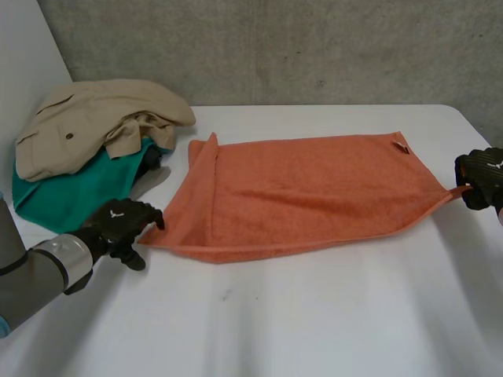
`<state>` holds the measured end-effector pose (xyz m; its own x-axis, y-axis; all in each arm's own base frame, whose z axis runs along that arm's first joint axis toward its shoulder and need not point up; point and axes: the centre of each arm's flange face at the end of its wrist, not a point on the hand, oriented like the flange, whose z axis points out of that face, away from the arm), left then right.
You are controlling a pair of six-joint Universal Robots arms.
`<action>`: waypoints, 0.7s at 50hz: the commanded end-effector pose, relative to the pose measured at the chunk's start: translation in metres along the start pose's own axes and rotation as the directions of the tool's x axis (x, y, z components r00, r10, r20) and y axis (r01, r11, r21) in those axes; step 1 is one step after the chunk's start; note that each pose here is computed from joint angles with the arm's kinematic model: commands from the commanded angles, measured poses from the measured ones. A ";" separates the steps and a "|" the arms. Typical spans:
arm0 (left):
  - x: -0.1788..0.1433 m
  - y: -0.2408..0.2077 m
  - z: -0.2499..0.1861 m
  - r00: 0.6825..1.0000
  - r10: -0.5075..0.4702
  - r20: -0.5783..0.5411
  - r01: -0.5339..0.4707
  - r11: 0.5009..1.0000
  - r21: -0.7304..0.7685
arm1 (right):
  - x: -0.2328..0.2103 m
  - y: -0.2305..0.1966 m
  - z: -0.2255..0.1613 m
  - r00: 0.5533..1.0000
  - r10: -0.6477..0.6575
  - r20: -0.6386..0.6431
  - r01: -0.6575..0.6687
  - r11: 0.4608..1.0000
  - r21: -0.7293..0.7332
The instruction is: Fold the laundry.
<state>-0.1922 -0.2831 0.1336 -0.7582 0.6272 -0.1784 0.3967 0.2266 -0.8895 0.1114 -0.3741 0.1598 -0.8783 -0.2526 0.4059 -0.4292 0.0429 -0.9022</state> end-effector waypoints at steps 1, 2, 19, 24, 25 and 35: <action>0.003 0.004 0.017 0.999 0.027 -0.025 -0.027 0.999 0.022 | -0.002 0.000 -0.001 1.000 0.001 0.003 -0.001 1.000 -0.002; 0.004 0.004 0.021 0.999 0.035 -0.024 -0.035 0.999 0.034 | -0.002 0.001 -0.001 1.000 0.001 0.003 -0.001 1.000 -0.004; 0.008 0.007 0.049 0.990 0.141 0.011 -0.141 0.989 0.037 | 0.002 0.001 -0.004 1.000 0.001 -0.005 -0.001 1.000 -0.010; 0.013 -0.006 0.027 0.978 0.209 0.023 -0.209 0.978 0.007 | 0.003 -0.006 -0.011 1.000 -0.002 0.011 0.003 1.000 -0.031; 0.014 -0.008 0.021 0.975 0.219 0.022 -0.219 0.976 -0.005 | 0.004 -0.009 -0.014 1.000 -0.011 0.019 0.012 0.999 -0.036; 0.042 -0.021 -0.089 0.944 0.309 -0.117 -0.331 0.892 -0.308 | 0.027 -0.018 -0.087 0.888 -0.323 0.327 0.425 0.847 -0.319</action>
<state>-0.2083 -0.2562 0.1585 -0.6161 0.6676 -0.4179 0.6349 0.1070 -0.7651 0.0994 -0.3428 0.1841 -0.7752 -0.3483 0.5271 -0.5960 0.1264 -0.7930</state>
